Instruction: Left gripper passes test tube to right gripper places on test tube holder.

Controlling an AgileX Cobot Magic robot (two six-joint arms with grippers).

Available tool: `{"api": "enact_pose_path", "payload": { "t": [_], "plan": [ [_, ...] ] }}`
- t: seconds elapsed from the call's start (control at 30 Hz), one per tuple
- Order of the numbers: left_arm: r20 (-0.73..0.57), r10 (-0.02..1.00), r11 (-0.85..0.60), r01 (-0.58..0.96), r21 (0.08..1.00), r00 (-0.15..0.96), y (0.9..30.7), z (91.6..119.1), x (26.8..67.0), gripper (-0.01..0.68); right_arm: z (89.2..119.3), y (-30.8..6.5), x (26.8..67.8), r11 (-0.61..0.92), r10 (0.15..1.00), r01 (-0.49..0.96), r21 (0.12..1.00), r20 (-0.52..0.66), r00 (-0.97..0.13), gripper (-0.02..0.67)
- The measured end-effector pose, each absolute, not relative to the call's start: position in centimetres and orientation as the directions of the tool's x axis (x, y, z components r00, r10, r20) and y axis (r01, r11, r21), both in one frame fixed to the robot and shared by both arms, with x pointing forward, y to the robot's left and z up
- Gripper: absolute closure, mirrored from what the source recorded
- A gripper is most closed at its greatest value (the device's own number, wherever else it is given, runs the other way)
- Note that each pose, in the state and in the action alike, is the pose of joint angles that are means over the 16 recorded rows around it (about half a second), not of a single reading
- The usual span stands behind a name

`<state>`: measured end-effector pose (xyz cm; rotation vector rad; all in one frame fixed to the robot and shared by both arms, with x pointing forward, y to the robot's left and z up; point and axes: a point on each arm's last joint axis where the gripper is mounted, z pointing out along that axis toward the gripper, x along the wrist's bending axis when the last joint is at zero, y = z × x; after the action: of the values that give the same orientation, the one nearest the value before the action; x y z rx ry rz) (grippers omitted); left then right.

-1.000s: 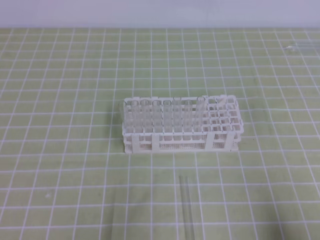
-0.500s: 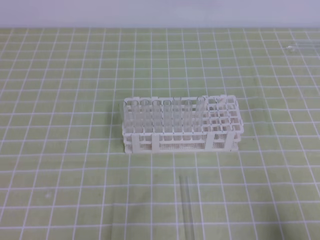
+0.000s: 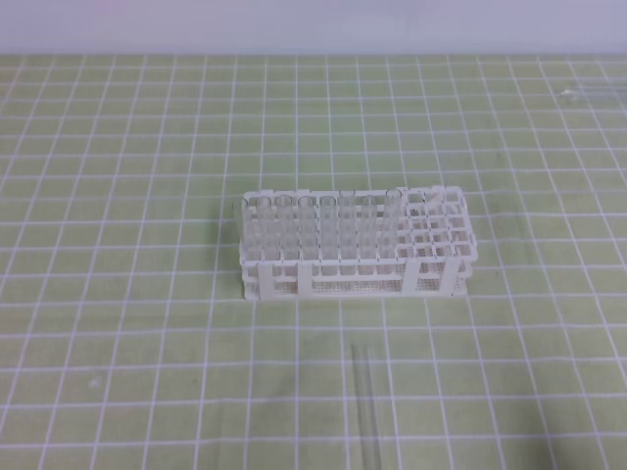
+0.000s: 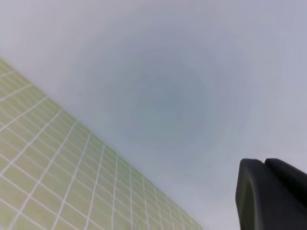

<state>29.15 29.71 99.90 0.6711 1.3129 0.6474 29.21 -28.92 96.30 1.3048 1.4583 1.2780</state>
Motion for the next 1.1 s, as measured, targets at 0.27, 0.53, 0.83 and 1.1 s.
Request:
{"api": "enact_pose_path", "payload": {
  "t": [0.27,0.53,0.83,1.1],
  "plan": [
    [-0.537,0.829,0.499,0.226,0.836,0.155,28.1,103.9,28.5,0.675,96.3,-28.9,29.2,-0.034,0.984,0.196,0.98,0.067,-0.166,0.666],
    [-0.302,0.905,0.073,0.587,0.806,0.301,26.4,110.4,29.7,0.675,96.3,-28.9,29.2,-0.034,0.984,0.196,0.98,0.067,-0.166,0.666],
    [-0.251,0.847,-0.272,0.789,0.552,0.468,23.6,113.2,36.5,0.675,96.3,-28.9,29.2,-0.034,0.984,0.196,0.98,0.067,-0.166,0.666],
    [-0.169,0.777,-0.509,0.763,0.398,0.606,16.4,110.6,40.4,0.675,96.3,-28.9,29.2,-0.034,0.984,0.197,0.98,0.067,-0.166,0.666]
  ]
}}
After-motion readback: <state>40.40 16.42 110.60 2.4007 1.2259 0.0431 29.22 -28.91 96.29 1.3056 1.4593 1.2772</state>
